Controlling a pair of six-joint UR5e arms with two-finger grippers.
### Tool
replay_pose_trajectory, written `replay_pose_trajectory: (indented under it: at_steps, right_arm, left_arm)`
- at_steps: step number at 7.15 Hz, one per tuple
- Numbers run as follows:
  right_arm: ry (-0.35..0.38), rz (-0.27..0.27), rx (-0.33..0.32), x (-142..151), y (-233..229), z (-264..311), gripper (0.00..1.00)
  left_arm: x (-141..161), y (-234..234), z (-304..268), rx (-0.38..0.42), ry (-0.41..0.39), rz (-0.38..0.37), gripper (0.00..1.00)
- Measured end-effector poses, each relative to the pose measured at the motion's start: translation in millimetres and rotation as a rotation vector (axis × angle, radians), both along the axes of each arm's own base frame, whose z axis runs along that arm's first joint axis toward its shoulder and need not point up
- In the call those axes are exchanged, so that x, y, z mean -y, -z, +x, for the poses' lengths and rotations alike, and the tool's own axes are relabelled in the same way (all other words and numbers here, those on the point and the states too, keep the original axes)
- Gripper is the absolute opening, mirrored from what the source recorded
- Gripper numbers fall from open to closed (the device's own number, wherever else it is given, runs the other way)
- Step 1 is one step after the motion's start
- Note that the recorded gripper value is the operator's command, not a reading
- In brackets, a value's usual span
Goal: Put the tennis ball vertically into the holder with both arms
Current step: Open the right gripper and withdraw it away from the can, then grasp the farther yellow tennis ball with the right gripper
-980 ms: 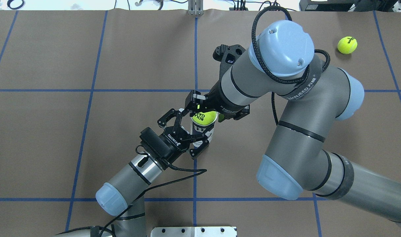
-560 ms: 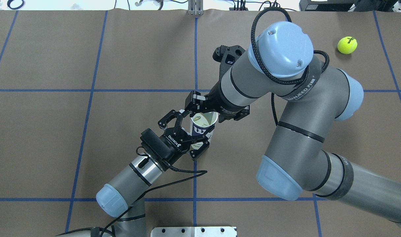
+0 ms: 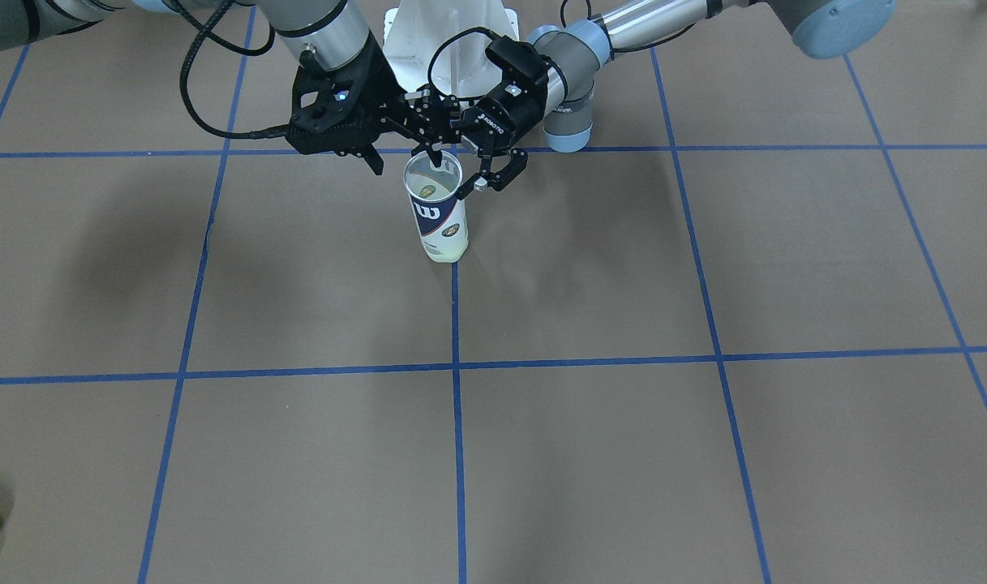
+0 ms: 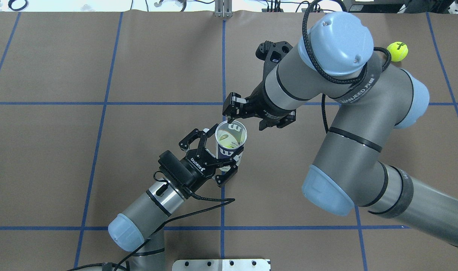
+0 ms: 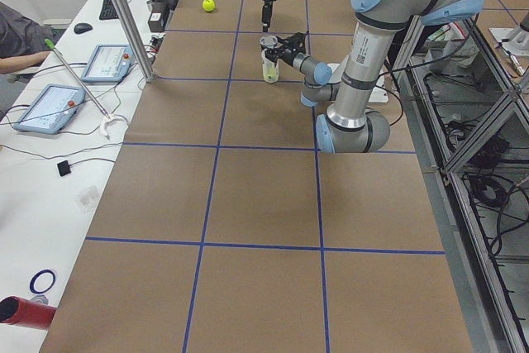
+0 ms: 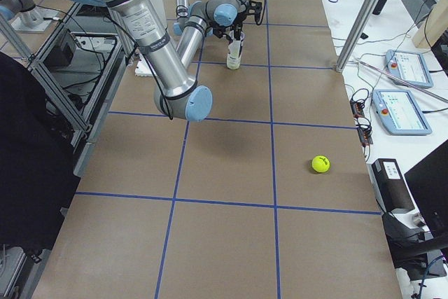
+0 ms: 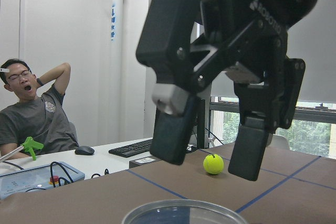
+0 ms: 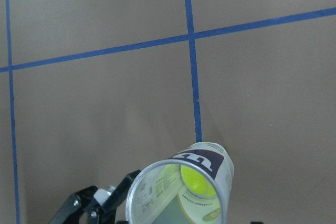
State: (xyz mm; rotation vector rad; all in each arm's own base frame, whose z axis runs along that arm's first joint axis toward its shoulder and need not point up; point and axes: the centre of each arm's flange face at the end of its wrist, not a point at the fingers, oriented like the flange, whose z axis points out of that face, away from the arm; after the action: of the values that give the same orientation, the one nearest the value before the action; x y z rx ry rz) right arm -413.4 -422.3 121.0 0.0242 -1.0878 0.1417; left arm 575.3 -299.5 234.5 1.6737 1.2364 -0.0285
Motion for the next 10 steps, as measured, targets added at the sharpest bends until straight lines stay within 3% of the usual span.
replay_pose_trajectory:
  at_steps: [3,5,7,9,10]
  right_arm:
    - [-0.033,-0.018,-0.012,28,-17,32,0.82]
    - [-0.039,0.013,-0.066,68,-59,74,0.81]
    - [-0.047,0.042,-0.169,125,-121,116,0.79]
    - [-0.025,0.048,-0.316,214,-230,175,0.78]
    - [-0.021,0.044,-0.356,254,-293,198,0.78]
  left_arm:
    - [-1,-1,-2,-0.006,0.006,-0.005,0.88]
    - [-1,-1,-2,-0.007,0.006,-0.006,0.88]
    - [-1,-1,-3,-0.008,0.010,-0.008,0.88]
    - [-1,-1,-3,-0.009,0.012,-0.009,0.88]
    - [-1,-1,-3,-0.008,0.013,-0.010,0.88]
